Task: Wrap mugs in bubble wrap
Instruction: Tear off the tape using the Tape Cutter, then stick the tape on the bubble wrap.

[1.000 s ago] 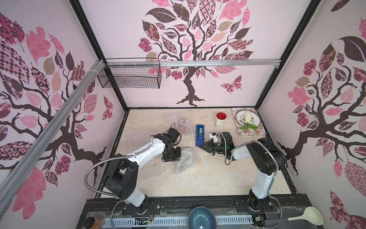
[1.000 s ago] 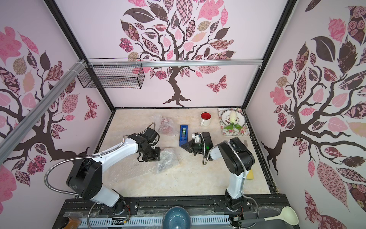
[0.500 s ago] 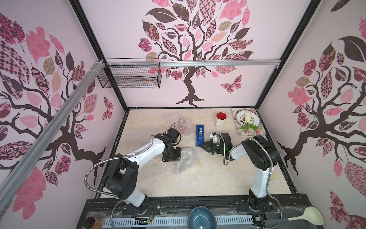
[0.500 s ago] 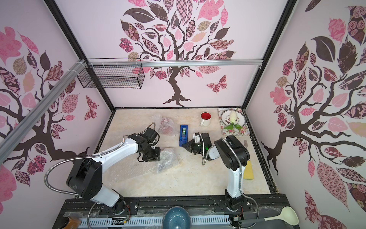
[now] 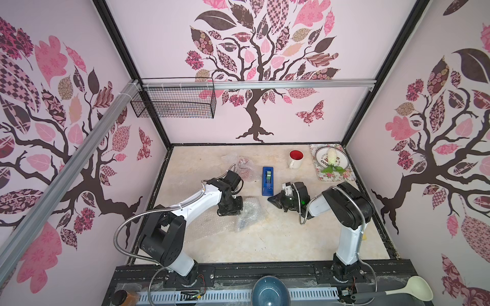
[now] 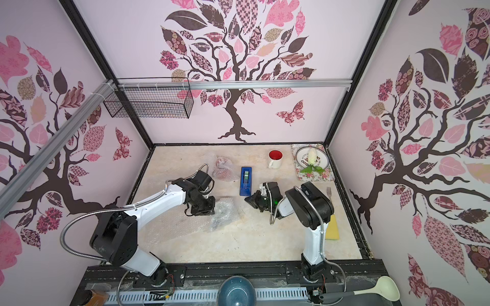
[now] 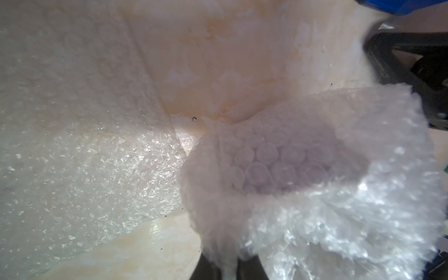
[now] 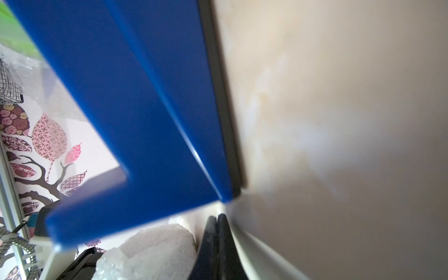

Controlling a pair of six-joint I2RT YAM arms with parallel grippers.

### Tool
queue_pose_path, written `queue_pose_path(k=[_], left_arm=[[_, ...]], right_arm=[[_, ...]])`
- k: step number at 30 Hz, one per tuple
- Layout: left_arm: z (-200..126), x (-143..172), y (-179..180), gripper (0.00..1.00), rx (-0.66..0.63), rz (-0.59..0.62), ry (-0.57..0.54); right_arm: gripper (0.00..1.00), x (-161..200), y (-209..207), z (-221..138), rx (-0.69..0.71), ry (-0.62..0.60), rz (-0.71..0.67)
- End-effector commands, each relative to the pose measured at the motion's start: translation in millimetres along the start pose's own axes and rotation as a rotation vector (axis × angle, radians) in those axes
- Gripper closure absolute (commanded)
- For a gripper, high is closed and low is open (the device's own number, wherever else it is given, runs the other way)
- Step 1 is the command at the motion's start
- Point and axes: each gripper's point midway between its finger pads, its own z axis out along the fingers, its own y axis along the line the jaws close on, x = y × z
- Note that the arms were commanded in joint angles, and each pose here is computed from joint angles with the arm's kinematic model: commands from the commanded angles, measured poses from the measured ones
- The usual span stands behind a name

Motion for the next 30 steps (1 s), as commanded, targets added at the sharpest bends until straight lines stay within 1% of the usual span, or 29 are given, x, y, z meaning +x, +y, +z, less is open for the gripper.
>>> queue_pose_path(k=[1,2,5,7,9,12,16,20,25,30], left_arm=[[0,-8,6,1.00,-0.056,0.013,-0.024],[-1,-8,5,1.00,-0.057,0.015,-0.025],[-2,-7,6,1.00,-0.069,0.021,-0.023],[-3,-9,5,1.00,-0.068,0.023,-0.026],[-4,-10,4,1.00,-0.068,0.022,-0.024],[-5,-12,2,1.00,-0.068,0.027,-0.028],[-5,-13,1,1.00,-0.063,0.030,-0.026],[-4,-12,1,1.00,-0.058,0.026,-0.027],[-5,-12,-2,1.00,-0.053,0.030,-0.030],[-6,-12,-3,1.00,-0.052,0.033,-0.032]], right_arm=[[1.00,3,63,-25,-0.130,-0.009,0.034],[1.00,6,82,-33,-0.161,-0.003,0.021],[1.00,20,115,-59,-0.210,0.004,0.032],[1.00,32,132,-70,-0.248,0.019,0.053],[1.00,49,145,-71,-0.283,0.053,0.072],[1.00,75,162,-62,-0.330,0.114,0.089],[1.00,96,167,-47,-0.358,0.142,0.114],[1.00,105,175,-37,-0.385,0.154,0.124],[1.00,117,171,-20,-0.362,0.181,0.123],[1.00,119,157,-7,-0.337,0.187,0.141]])
